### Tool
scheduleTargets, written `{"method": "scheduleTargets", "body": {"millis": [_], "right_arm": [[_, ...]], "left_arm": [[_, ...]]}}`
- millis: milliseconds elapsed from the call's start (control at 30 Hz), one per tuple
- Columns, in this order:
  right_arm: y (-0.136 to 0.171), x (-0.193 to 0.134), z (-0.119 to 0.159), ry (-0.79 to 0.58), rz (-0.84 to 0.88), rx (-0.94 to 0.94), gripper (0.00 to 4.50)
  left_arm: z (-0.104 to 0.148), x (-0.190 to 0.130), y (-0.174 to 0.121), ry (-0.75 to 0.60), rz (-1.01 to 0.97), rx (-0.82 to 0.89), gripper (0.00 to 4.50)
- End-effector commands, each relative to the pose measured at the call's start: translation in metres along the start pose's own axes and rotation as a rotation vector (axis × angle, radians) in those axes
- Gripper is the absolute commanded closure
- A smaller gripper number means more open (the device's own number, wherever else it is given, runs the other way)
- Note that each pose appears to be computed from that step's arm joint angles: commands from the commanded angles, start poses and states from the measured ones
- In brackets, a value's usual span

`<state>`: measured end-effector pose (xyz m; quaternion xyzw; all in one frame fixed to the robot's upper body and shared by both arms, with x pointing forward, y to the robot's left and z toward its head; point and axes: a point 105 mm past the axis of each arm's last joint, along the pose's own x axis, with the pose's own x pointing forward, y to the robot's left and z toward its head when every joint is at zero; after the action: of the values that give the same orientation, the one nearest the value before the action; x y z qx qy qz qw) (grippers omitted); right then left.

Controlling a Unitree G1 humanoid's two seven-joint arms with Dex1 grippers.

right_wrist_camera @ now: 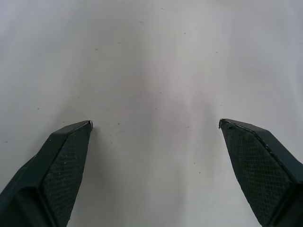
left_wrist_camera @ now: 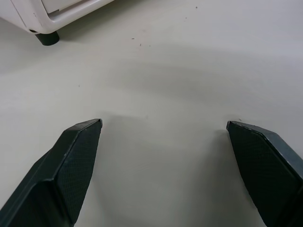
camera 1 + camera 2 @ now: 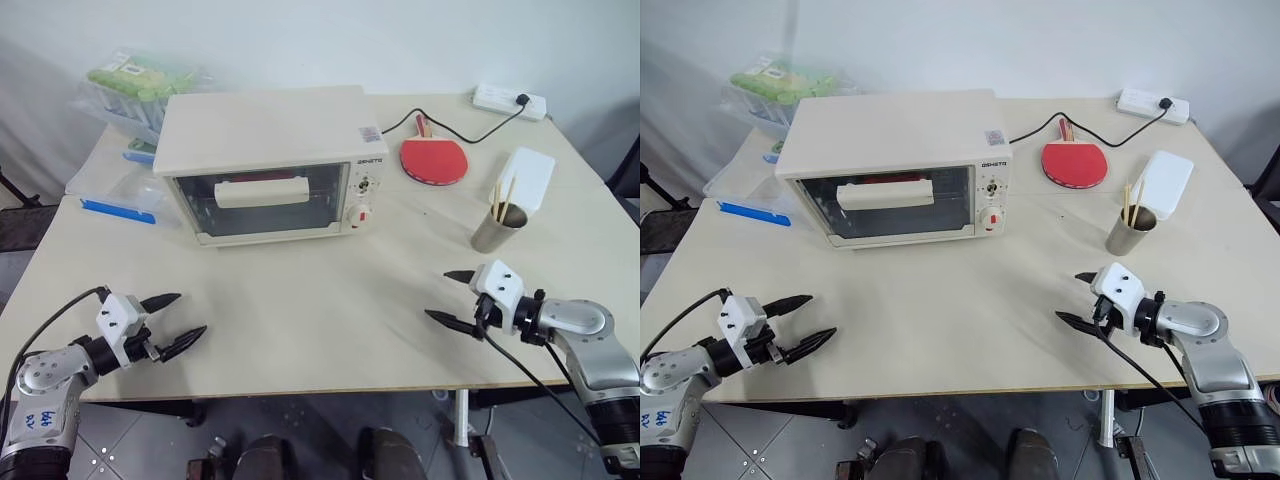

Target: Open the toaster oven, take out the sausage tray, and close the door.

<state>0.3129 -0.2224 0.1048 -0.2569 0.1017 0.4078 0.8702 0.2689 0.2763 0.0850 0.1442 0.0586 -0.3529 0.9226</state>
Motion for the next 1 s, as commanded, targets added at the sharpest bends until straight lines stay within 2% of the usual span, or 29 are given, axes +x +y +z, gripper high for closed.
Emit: {"method": "scheduleTargets", "body": {"millis": [33,200,367,700,867,1000], "right_arm": [[-0.001,-0.003,0.009,-0.006,0.028,-0.021,0.0],[0.004,0.001,0.025,-0.041,0.089,-0.002,0.0],[0.004,0.011,0.055,-0.107,0.183,-0.002,0.0],[-0.011,0.044,0.136,-0.263,0.367,-0.104,0.0],[0.003,0.061,0.181,-0.361,0.513,-0.166,0.0],[0.007,0.077,0.208,-0.387,0.54,-0.173,0.0]], "left_arm": [[0.008,-0.004,0.008,-0.02,0.013,0.016,0.01],[0.013,-0.004,0.015,-0.035,0.073,0.004,0.01],[0.029,-0.006,0.023,-0.071,0.118,-0.033,0.01],[0.059,-0.024,0.033,-0.191,0.136,-0.021,0.01],[0.073,-0.034,0.037,-0.239,0.15,-0.023,0.01],[0.078,-0.037,0.038,-0.264,0.156,-0.023,0.01]]}}
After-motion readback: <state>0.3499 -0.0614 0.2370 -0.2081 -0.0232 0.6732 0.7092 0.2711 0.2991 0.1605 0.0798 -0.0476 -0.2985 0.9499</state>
